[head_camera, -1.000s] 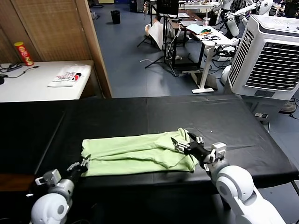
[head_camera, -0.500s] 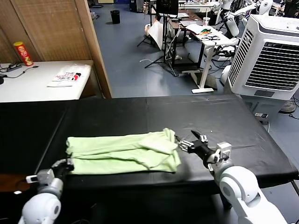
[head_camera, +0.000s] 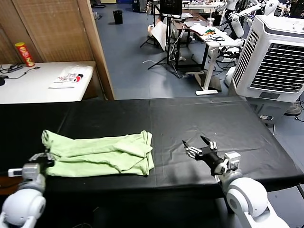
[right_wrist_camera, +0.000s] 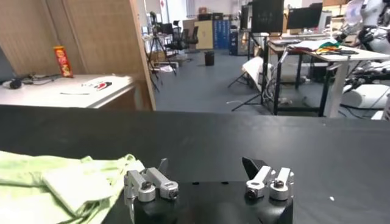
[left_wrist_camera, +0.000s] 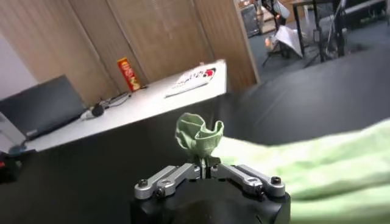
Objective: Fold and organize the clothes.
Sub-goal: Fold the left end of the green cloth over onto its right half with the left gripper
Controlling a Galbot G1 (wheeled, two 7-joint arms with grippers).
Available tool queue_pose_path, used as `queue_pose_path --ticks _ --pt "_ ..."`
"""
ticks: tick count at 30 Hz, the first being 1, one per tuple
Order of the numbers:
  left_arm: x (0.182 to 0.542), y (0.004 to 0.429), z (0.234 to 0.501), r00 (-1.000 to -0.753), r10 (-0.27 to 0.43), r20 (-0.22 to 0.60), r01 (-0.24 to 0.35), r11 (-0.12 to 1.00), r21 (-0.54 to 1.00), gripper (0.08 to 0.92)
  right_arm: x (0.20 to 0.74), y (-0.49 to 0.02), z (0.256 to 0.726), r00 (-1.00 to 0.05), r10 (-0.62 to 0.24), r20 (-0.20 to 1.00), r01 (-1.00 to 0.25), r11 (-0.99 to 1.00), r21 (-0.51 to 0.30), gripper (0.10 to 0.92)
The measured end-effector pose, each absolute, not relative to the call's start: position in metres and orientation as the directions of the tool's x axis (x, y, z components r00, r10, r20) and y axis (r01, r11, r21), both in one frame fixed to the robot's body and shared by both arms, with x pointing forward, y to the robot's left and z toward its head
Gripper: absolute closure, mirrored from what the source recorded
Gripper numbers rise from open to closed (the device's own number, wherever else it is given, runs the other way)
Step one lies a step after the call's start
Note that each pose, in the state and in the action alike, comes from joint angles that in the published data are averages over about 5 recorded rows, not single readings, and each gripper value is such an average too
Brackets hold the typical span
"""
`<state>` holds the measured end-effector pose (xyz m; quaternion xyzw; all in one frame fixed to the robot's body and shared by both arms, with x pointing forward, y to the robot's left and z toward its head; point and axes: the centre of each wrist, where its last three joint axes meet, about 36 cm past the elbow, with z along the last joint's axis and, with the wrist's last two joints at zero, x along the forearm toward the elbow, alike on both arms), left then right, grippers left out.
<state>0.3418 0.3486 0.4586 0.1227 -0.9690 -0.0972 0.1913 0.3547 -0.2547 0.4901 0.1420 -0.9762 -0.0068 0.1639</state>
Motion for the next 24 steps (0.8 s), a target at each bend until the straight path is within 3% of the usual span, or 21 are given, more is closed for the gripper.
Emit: queue_pose_path --ticks 6,12,24 --pt "0.341 0.278 0.471 -0.905 -0.109 0.412 -0.107 0.994 0.03 0.835 0.35 -0.261 0.485 -0.913 -0.246 0.325 -0.243 0.969 0.051 0.224" --pt "0.35 0.22 0.471 -0.914 0.036 0.404 -0.008 0.994 -0.106 0.835 0.348 -0.261 0.481 -0.913 -0.231 0.335 -0.229 0.972 0.045 0.224" --pt "0.362 0.163 0.473 -0.91 0.16 0.382 0.068 0.968 -0.242 0.835 0.349 -0.258 0.474 -0.909 -0.23 0.348 -0.229 0.972 0.043 0.224"
